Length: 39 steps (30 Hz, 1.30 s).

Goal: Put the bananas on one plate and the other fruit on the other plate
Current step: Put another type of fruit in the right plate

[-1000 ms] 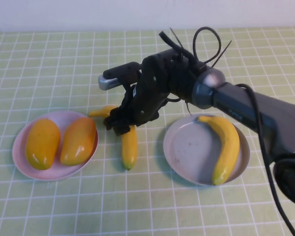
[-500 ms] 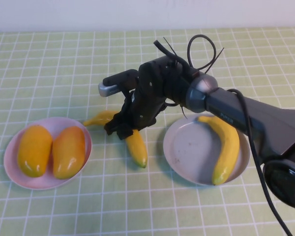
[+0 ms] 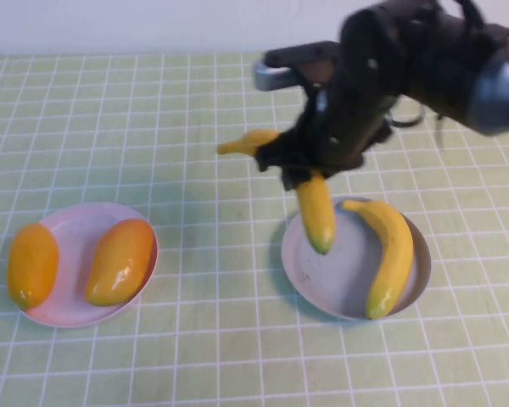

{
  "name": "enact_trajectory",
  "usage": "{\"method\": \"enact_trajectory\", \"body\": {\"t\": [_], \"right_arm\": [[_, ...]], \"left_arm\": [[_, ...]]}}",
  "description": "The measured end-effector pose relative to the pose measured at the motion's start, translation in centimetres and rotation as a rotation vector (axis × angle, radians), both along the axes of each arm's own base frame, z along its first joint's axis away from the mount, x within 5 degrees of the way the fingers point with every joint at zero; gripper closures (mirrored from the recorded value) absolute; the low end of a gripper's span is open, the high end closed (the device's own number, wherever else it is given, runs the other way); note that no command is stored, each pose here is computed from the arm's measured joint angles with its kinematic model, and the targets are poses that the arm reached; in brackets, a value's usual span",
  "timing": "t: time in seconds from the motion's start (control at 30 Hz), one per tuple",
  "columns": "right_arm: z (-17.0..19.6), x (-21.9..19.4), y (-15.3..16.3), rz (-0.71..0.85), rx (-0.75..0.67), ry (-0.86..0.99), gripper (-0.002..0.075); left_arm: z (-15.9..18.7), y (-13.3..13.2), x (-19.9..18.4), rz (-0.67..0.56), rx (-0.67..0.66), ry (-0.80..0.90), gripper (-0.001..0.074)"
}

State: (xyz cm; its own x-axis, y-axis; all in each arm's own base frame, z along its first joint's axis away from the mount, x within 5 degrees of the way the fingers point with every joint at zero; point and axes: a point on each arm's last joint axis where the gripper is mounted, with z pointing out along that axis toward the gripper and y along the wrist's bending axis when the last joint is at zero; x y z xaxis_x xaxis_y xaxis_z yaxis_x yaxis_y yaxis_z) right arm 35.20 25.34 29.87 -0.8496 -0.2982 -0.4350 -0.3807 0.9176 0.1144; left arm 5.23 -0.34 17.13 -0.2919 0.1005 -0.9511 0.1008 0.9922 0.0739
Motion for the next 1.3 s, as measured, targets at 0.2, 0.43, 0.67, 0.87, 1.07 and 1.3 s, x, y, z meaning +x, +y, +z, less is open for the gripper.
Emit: {"method": "enact_trajectory", "body": {"t": [0.2,0.43,0.67,0.87,1.07,1.3], "right_arm": [[-3.0,-2.1,-4.4,-0.167,0.033,0.045,0.0417],[-7.0,-2.5,-5.3,-0.242,0.040,0.151,0.0417],[-9.1,-1.9,-5.0,-0.253,0.030,0.176,0.0417],[-9.3,-1.9,-5.0,-0.253,0.024,0.183,0.0282],[-7.4,-2.4,-5.3,-0.249,0.042,0.155,0.0230],[-1.2,-5.8,-6.8,-0.169,0.058,0.068,0.0497]], "left_arm": [[0.0,0.0,0.0,0.000,0.000,0.000,0.0738],[0.0,0.0,0.0,0.000,0.000,0.000,0.0738],[0.0,0.0,0.0,0.000,0.000,0.000,0.0738],[0.0,0.0,0.0,0.000,0.000,0.000,0.0738],[0.0,0.0,0.0,0.000,0.000,0.000,0.0738],[0.0,0.0,0.0,0.000,0.000,0.000,0.0738]]}}
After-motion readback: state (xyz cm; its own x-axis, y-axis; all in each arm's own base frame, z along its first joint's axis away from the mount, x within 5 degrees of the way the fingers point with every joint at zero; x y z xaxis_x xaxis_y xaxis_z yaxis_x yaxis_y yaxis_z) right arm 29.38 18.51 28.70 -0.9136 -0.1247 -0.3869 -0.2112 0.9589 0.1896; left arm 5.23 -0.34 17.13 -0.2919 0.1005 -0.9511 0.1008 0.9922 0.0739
